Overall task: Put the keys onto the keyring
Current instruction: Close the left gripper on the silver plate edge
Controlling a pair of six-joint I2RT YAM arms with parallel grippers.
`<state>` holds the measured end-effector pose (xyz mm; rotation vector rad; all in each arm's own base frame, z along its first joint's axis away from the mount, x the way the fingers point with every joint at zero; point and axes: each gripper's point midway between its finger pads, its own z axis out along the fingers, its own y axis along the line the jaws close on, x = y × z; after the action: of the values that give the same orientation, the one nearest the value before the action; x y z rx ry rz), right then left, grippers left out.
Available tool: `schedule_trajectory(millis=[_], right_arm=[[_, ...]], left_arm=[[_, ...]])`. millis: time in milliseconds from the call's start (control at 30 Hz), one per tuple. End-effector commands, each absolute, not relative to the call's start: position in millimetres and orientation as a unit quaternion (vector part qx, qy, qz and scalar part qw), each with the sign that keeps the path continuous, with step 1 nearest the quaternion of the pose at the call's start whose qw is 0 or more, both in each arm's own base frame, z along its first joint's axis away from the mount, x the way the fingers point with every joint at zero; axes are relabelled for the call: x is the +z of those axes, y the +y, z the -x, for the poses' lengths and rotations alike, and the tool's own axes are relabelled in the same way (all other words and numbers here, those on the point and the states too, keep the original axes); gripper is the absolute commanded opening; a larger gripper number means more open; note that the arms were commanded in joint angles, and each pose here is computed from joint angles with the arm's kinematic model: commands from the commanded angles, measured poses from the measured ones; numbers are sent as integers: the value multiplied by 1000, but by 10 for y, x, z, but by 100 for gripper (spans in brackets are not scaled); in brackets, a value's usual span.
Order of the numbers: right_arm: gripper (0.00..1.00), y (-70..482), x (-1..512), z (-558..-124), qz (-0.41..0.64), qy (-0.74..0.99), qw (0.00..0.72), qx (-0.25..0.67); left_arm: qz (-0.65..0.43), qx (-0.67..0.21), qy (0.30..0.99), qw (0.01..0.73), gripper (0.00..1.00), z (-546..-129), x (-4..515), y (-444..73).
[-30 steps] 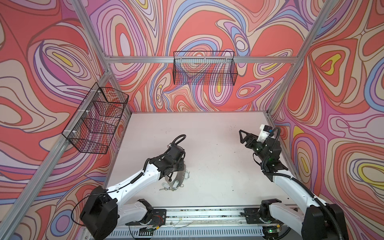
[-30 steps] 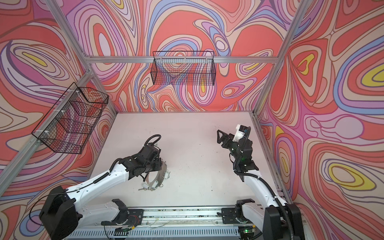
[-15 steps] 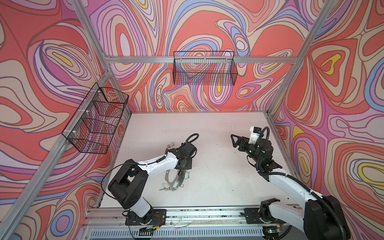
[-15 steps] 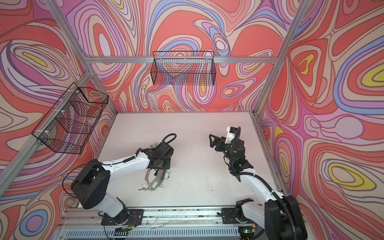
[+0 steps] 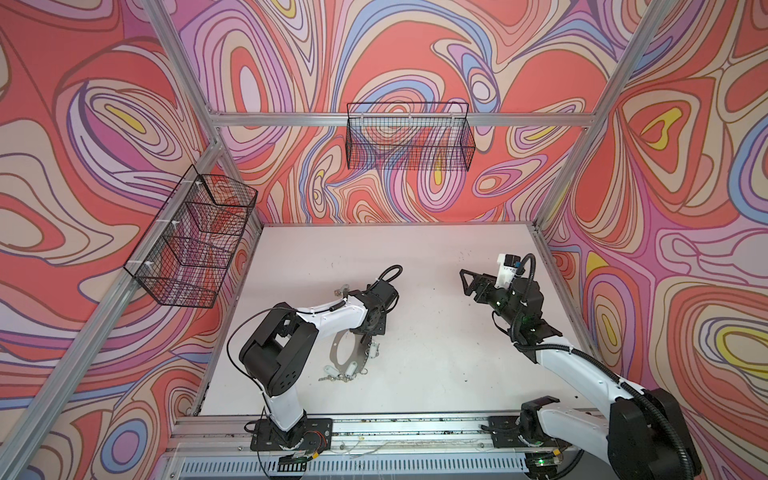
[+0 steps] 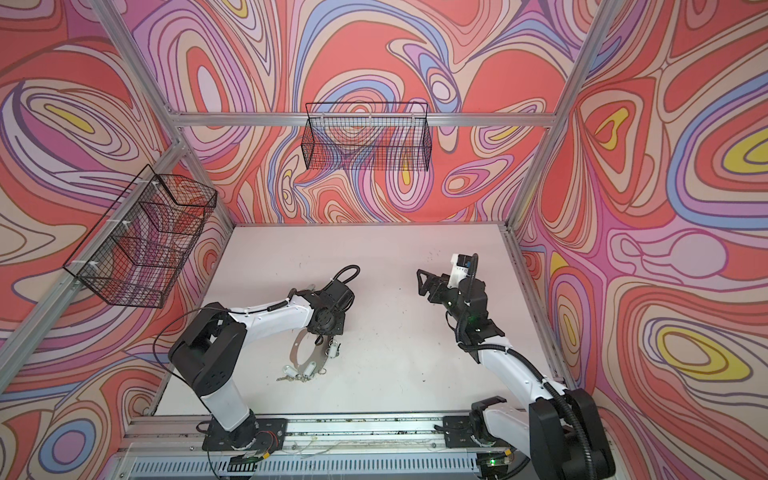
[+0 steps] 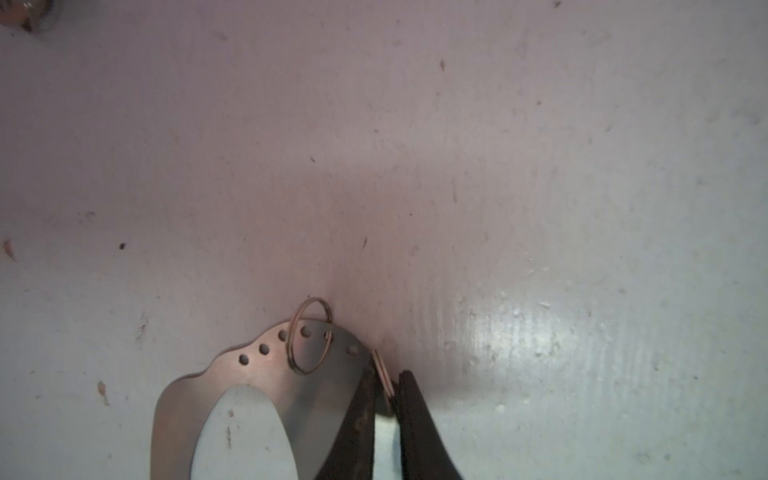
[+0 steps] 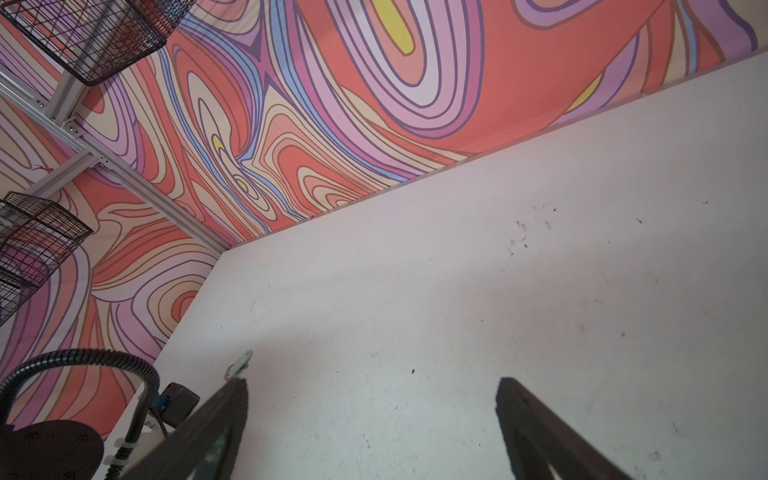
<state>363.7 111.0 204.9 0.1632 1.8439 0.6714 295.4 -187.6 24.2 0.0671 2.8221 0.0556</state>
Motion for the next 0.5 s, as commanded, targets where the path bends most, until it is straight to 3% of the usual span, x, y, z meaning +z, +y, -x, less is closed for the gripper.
schedule_trajectory(millis=[0,167,467], right_arm=[[98,1116,2043,-3629,-66,780,556,279],[98,1143,2023,-3627,-64,781,554,281],[98,1194,2023,-3620,-58,779,555,286]], left_arm=[[-24,33,987,158,3,-2966,293,-1819],[-30,26,984,173,0,-2982,482,-1828],[-62,-30,965,252,0,-3081,1321,-1959]])
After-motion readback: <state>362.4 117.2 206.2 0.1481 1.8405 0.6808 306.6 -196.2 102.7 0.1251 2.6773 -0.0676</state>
